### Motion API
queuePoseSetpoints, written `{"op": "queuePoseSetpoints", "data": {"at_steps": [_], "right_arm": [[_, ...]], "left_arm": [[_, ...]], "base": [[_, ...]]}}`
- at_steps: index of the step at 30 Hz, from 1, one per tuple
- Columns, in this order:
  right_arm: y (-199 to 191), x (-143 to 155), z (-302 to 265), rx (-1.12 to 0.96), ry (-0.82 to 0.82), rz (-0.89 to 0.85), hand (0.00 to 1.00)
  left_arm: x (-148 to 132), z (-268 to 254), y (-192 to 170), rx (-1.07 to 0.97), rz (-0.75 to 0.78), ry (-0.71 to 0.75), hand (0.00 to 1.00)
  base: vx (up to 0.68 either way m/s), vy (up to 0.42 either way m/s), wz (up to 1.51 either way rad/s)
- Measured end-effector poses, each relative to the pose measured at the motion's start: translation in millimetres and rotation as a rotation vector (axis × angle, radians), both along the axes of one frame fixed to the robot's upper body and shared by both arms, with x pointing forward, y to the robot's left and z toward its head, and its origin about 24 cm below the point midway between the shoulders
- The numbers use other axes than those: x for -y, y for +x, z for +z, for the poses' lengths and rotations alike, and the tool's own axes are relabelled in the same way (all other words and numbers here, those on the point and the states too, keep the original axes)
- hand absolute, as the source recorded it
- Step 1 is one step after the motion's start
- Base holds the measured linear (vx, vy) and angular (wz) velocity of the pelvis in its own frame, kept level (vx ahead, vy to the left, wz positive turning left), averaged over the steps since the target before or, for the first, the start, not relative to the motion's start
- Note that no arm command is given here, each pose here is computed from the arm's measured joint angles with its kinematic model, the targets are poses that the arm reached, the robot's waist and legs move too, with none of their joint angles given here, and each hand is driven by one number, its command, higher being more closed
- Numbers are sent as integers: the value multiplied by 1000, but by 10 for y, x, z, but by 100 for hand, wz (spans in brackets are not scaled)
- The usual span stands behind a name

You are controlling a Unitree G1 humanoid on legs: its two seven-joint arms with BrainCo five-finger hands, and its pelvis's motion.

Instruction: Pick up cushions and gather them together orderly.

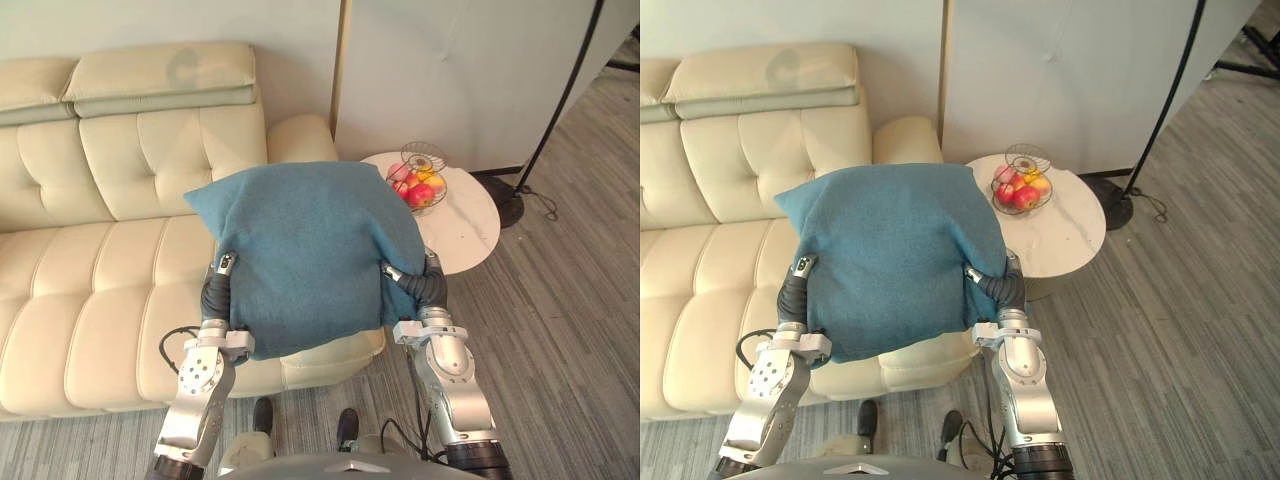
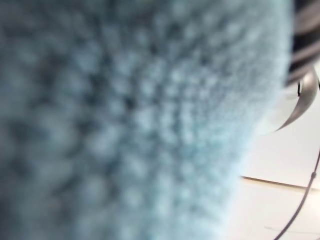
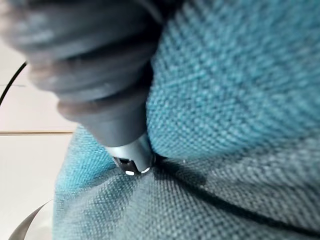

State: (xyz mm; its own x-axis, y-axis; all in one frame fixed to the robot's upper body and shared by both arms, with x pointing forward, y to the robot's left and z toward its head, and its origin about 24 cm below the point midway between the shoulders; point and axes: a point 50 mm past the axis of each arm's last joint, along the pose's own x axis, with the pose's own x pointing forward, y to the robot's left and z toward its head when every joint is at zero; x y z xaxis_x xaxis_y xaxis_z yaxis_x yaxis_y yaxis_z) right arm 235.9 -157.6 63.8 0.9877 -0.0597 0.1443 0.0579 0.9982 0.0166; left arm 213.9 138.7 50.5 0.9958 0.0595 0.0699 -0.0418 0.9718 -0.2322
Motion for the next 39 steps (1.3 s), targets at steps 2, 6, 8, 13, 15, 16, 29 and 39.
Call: {"op": "queuePoseSetpoints", "data": {"at_steps": [2, 6, 8, 13, 15, 16, 29, 39], "right_arm": [[-5, -7, -6, -3, -4, 3, 100], [-20, -23, -25, -10, -8, 11, 100], [-31, -23, -39, -17, -8, 13, 100], [-62, -25, -75, -32, -9, 23, 100], [-80, -20, -96, -42, -9, 23, 100], [-91, -17, -107, -47, -7, 21, 100], [35, 163, -126, -50, -58, -32, 100], [40, 20, -239, -89, 38, -55, 100]], "left_arm": [[-3, 6, -14, 3, 7, -8, 100], [-7, -5, -81, -5, 21, -26, 100], [-10, -13, -90, -9, 23, -26, 100], [-22, -50, -136, -28, 27, -36, 100], [-21, -58, -144, -31, 19, -43, 100], [-21, -56, -143, -29, 13, -43, 100], [204, 5, 24, 3, -37, -122, 100], [88, 18, 104, 16, -54, -66, 100]], "base": [[0, 0, 0], [0, 0, 0], [-7, 5, 4], [-4, 1, 1], [-20, -4, 3], [-36, -13, 14], [-38, 140, 58], [-31, 232, 16]]}}
